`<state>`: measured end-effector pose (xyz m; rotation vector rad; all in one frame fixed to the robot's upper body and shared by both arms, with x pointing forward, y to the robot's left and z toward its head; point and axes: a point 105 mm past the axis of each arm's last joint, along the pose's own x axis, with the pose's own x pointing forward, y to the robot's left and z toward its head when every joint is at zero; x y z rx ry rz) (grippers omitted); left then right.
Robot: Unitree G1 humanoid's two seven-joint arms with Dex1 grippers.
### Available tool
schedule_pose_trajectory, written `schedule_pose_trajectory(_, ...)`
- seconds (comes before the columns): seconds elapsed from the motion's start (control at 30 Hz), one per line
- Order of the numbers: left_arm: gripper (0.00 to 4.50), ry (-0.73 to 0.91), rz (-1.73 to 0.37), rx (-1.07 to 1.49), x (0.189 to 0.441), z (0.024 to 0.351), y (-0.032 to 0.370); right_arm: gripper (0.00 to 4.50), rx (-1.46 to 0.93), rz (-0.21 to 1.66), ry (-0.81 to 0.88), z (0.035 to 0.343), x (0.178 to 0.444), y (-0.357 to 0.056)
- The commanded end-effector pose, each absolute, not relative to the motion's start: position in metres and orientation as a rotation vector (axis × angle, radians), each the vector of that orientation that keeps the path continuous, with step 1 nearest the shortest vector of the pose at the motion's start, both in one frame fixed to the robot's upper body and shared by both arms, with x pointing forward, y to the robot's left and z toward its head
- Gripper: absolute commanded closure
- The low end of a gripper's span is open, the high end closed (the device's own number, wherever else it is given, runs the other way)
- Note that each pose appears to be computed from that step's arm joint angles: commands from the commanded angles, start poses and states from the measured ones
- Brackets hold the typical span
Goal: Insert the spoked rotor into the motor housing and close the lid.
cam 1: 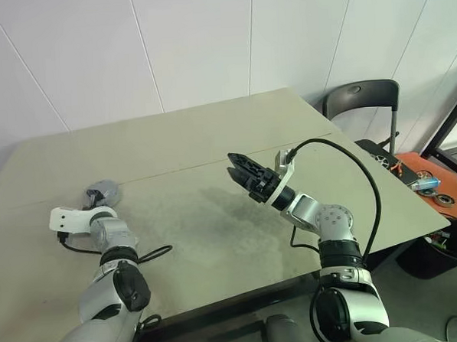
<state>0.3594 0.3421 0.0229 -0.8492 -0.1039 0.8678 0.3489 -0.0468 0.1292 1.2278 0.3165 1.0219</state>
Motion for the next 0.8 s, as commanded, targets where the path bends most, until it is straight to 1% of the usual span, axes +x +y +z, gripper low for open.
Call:
schedule_pose_trajectory(0.03, 0.06, -0.211, 0.675, -0.718, 0.369, 0.053, 0.343, 0.00, 1.132, 1.013, 0.254, 0.141, 0.356, -0.048)
schedule_pose_trajectory(0.1, 0.06, -0.296, 0.489, -0.671, 0.380, 0.076, 0.325, 0.00, 1.054, 0.955, 0.236, 0.138, 0.364, -0.052)
schedule_pose_trajectory(0.17, 0.06, -0.335, 0.285, -0.552, 0.387, 0.096, 0.300, 0.00, 1.030, 0.901, 0.200, 0.142, 0.375, -0.062)
schedule_pose_trajectory(0.2, 0.06, -0.343, 0.145, -0.482, 0.389, 0.106, 0.282, 0.00, 1.027, 0.885, 0.178, 0.147, 0.380, -0.070)
schedule_pose_trajectory(0.27, 0.06, -0.344, -0.059, -0.441, 0.385, 0.117, 0.255, 0.00, 0.986, 0.874, 0.161, 0.153, 0.384, -0.080)
schedule_pose_trajectory(0.3, 0.06, -0.344, -0.154, -0.407, 0.380, 0.122, 0.244, 0.00, 0.924, 0.875, 0.168, 0.153, 0.384, -0.082)
schedule_pose_trajectory(0.4, 0.06, -0.323, -0.338, -0.305, 0.363, 0.134, 0.223, 0.00, 0.725, 0.879, 0.188, 0.148, 0.380, -0.086)
schedule_pose_trajectory(0.53, 0.06, -0.304, -0.455, -0.260, 0.344, 0.146, 0.218, 0.00, 0.543, 0.849, 0.113, 0.154, 0.381, -0.102)
schedule_pose_trajectory(0.67, 0.06, -0.289, -0.502, -0.198, 0.329, 0.153, 0.217, 0.00, 0.360, 0.872, 0.116, 0.152, 0.377, -0.113)
schedule_pose_trajectory(0.8, 0.06, -0.294, -0.540, -0.170, 0.319, 0.153, 0.204, 0.00, 0.313, 0.887, 0.093, 0.158, 0.374, -0.118)
